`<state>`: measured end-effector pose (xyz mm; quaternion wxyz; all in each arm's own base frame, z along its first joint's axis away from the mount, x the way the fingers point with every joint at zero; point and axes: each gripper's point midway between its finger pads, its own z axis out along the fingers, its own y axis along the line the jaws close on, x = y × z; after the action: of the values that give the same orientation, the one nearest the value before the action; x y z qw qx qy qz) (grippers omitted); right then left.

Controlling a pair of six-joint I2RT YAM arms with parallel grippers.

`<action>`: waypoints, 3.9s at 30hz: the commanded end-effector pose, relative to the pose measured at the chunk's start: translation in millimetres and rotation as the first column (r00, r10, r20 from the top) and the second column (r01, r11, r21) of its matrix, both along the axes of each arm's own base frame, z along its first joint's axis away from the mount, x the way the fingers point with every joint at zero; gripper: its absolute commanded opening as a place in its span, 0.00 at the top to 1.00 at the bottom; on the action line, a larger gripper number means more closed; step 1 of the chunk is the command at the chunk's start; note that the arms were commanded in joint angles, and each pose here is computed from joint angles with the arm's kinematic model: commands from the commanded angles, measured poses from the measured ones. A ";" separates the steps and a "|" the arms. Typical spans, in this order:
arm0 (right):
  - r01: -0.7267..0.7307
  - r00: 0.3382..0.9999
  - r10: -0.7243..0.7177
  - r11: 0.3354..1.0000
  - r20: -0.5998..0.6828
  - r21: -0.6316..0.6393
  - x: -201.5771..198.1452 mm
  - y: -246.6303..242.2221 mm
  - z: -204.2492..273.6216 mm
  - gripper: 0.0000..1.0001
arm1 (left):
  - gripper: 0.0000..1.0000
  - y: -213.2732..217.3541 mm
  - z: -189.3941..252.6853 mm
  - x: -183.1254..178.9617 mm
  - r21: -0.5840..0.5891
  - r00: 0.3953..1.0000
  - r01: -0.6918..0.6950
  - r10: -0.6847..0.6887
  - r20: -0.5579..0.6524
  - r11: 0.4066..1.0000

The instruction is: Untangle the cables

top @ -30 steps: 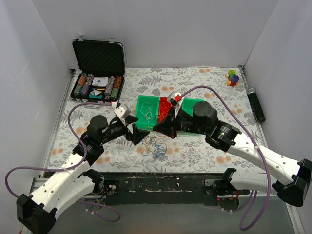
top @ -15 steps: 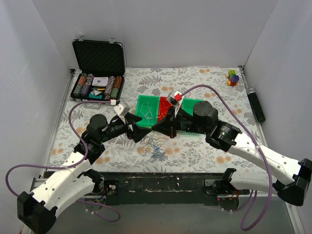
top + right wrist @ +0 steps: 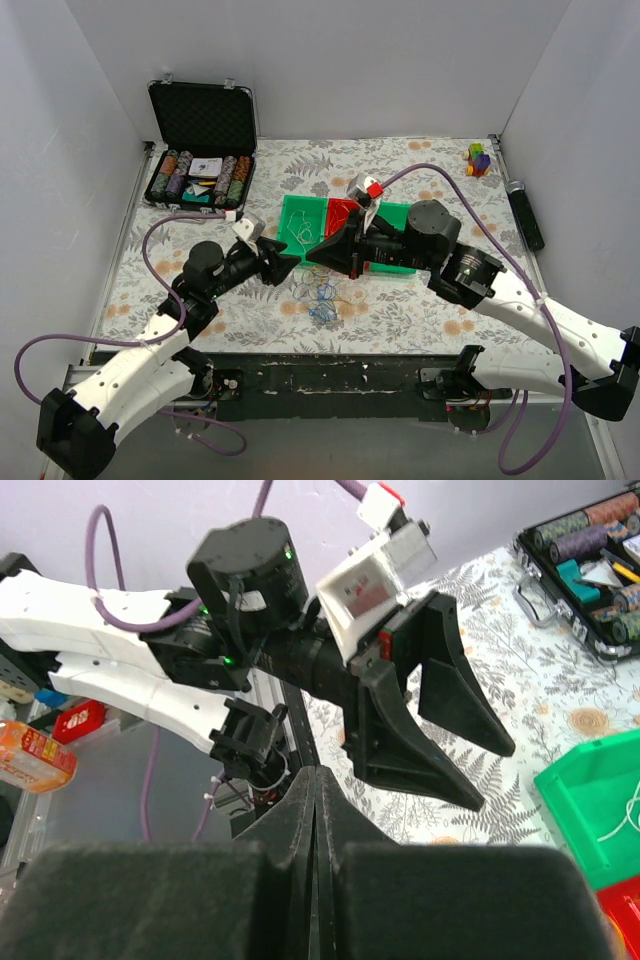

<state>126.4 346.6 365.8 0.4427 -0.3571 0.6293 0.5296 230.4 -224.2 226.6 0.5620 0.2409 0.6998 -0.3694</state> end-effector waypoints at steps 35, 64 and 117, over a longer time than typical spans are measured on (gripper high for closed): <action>0.499 0.731 -0.678 0.606 -0.074 -0.619 86.1 -111.1 -270.7 0.41 | 0.18 -26.8 -69.9 -31.8 0.370 0.917 0.277 -0.359 0.174 0.887; 0.388 0.882 -0.451 0.860 -0.135 -0.332 71.1 -71.3 -179.9 0.99 | 0.11 -27.7 -54.7 -15.9 0.283 0.955 0.177 -0.234 0.183 0.943; 0.032 0.968 -0.098 0.961 0.230 0.275 -13.9 -61.8 152.0 0.99 | 0.70 -29.3 -72.6 -48.3 0.262 0.925 0.321 -0.361 0.120 0.910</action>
<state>118.4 294.2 479.1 0.5402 -0.3350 0.5468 0.5450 183.9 -259.4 162.0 0.5083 0.4389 0.6413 -0.3710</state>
